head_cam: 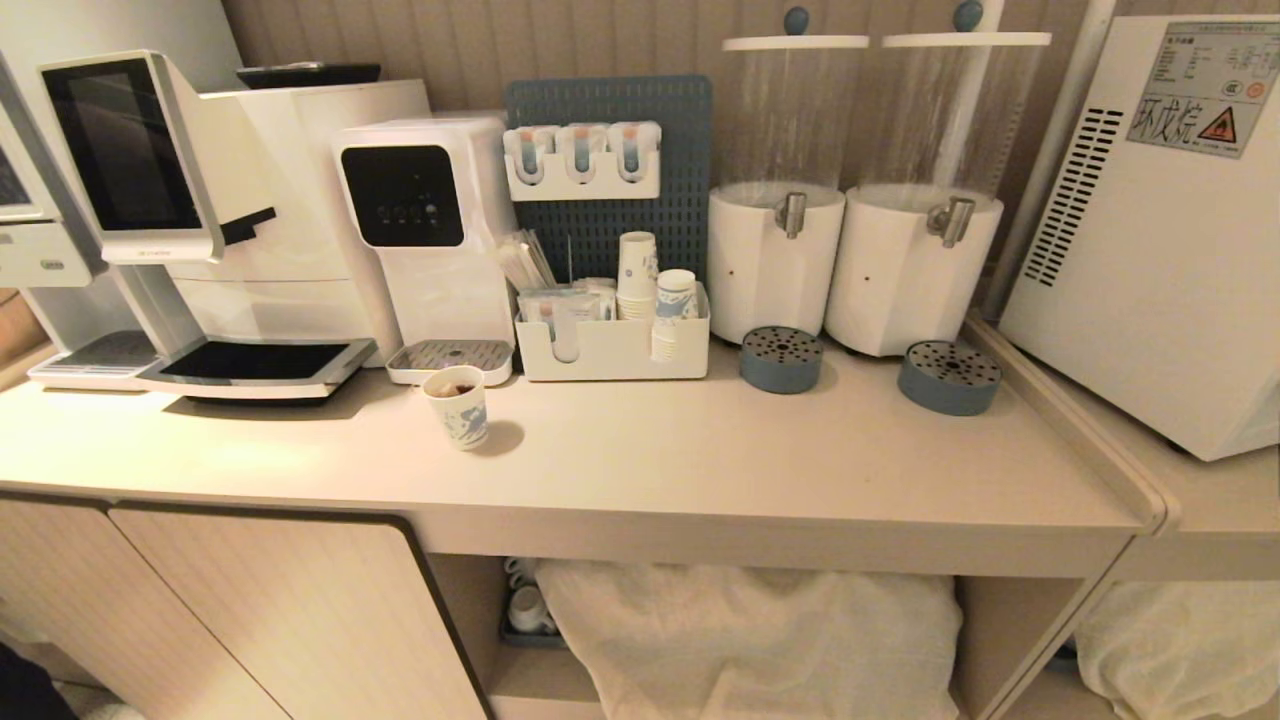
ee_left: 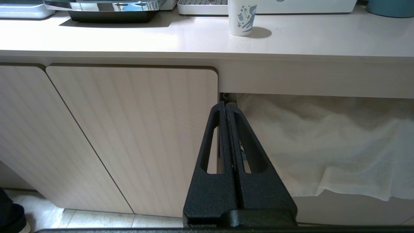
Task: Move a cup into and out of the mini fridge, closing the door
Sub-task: Place the ceramic cup on the table
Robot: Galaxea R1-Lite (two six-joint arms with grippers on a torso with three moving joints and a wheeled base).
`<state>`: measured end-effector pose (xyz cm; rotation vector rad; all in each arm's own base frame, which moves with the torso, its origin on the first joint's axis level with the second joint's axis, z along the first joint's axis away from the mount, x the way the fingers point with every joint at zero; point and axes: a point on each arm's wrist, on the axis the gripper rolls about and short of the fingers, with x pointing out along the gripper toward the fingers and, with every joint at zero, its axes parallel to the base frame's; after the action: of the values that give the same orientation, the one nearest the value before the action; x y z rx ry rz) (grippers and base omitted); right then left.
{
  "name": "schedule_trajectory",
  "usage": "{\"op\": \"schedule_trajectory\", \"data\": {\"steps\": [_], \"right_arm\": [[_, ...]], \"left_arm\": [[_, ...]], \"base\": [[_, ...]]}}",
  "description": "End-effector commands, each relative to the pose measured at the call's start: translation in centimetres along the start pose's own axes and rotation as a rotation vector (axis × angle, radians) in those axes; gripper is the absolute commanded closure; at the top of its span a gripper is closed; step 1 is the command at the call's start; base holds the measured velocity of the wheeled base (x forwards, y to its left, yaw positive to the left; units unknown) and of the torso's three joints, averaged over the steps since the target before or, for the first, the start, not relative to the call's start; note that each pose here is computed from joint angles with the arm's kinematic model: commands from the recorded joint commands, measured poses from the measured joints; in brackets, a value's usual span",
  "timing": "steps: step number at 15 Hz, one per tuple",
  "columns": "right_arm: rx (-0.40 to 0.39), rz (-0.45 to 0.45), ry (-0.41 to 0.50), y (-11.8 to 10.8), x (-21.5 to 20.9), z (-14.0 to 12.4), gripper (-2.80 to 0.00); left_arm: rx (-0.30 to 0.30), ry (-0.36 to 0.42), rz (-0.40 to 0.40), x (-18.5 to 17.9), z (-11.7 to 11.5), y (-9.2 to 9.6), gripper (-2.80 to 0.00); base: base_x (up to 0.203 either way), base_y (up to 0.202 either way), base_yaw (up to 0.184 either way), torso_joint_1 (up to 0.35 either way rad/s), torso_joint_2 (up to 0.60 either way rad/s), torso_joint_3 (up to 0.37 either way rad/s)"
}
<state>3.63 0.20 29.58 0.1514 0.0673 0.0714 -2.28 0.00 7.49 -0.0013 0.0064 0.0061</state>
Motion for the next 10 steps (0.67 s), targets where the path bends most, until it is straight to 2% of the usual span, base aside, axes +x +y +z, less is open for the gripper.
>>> {"op": "schedule_trajectory", "data": {"steps": [1,5,8,10], "right_arm": [[-0.003,0.043,0.171,-0.4,6.9,-0.8,0.0],[-0.112,0.182,0.122,-1.0,12.1,-3.5,0.0],[-0.183,0.236,-0.041,-1.8,15.3,-5.2,0.0],[-0.197,0.245,-0.09,-2.5,18.1,-7.4,0.0]], "left_arm": [[0.0,0.0,0.002,0.0,0.0,0.0,0.0],[0.0,0.0,0.002,0.0,0.0,0.0,0.0],[-0.002,0.001,0.002,0.0,0.0,0.0,0.0],[-0.002,0.0,0.002,0.0,0.0,0.0,0.0]], "base": [[0.0,0.0,0.0,0.0,0.0,0.0],[0.0,0.0,0.0,0.0,0.0,0.0],[0.0,0.0,0.0,0.0,0.0,0.0],[0.0,0.0,0.0,0.0,0.0,0.0]]}}
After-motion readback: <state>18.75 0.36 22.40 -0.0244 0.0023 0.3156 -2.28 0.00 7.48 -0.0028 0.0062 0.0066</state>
